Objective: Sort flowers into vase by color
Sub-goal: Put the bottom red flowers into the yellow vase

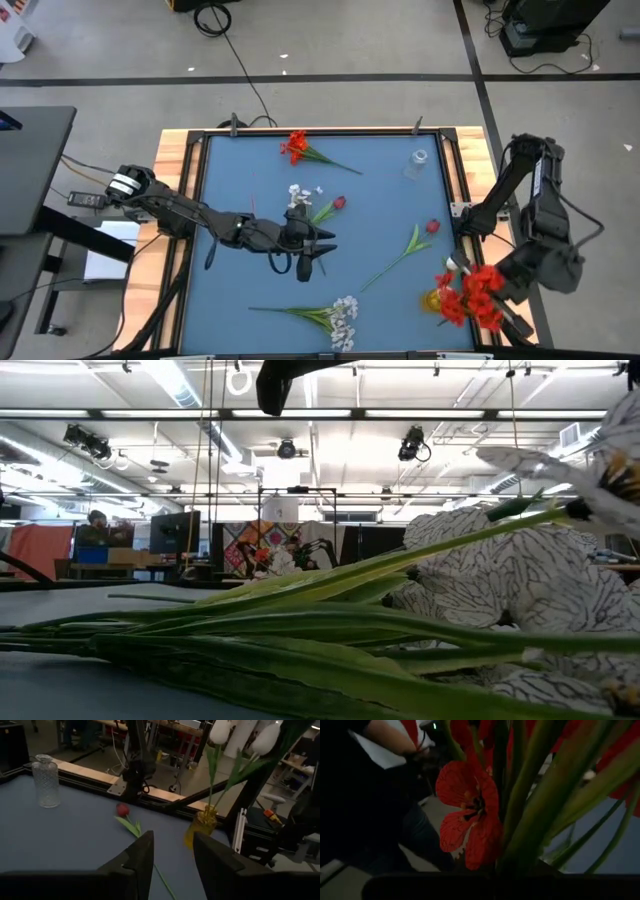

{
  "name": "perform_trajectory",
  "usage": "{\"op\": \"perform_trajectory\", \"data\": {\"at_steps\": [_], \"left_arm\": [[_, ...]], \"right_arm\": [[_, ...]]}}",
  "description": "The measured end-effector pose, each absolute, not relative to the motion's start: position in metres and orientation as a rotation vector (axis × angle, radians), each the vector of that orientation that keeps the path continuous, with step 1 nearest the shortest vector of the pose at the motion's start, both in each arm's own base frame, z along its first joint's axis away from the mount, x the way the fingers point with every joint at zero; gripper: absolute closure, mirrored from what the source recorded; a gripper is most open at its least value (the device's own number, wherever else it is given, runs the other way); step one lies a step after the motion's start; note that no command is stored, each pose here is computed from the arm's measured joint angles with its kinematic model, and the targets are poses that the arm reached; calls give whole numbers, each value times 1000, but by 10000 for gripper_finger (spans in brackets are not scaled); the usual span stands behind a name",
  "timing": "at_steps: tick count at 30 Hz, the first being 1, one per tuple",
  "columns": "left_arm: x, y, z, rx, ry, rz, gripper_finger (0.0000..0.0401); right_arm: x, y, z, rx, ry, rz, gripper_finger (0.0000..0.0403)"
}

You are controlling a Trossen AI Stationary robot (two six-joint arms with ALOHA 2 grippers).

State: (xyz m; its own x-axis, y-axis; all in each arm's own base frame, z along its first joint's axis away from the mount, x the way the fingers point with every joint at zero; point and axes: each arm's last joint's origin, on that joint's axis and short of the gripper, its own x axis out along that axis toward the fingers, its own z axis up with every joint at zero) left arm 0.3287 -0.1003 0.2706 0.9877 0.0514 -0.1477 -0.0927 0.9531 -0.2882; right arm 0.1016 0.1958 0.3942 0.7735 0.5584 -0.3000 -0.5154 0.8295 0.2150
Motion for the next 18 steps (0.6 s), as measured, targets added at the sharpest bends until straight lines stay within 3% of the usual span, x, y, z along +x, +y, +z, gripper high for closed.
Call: {"op": "perform_trajectory", "data": {"at_steps": [5, 12, 18], "left_arm": [[329, -100, 271, -296, 139, 74, 259], [329, -100, 271, -316, 137, 75, 259], [329, -100, 271, -341, 136, 76, 259]], "right_arm": [[95, 204, 379, 106, 458, 526, 387], [78, 193, 371, 26, 426, 305, 387], [71, 185, 366, 52, 472, 261, 387]]}}
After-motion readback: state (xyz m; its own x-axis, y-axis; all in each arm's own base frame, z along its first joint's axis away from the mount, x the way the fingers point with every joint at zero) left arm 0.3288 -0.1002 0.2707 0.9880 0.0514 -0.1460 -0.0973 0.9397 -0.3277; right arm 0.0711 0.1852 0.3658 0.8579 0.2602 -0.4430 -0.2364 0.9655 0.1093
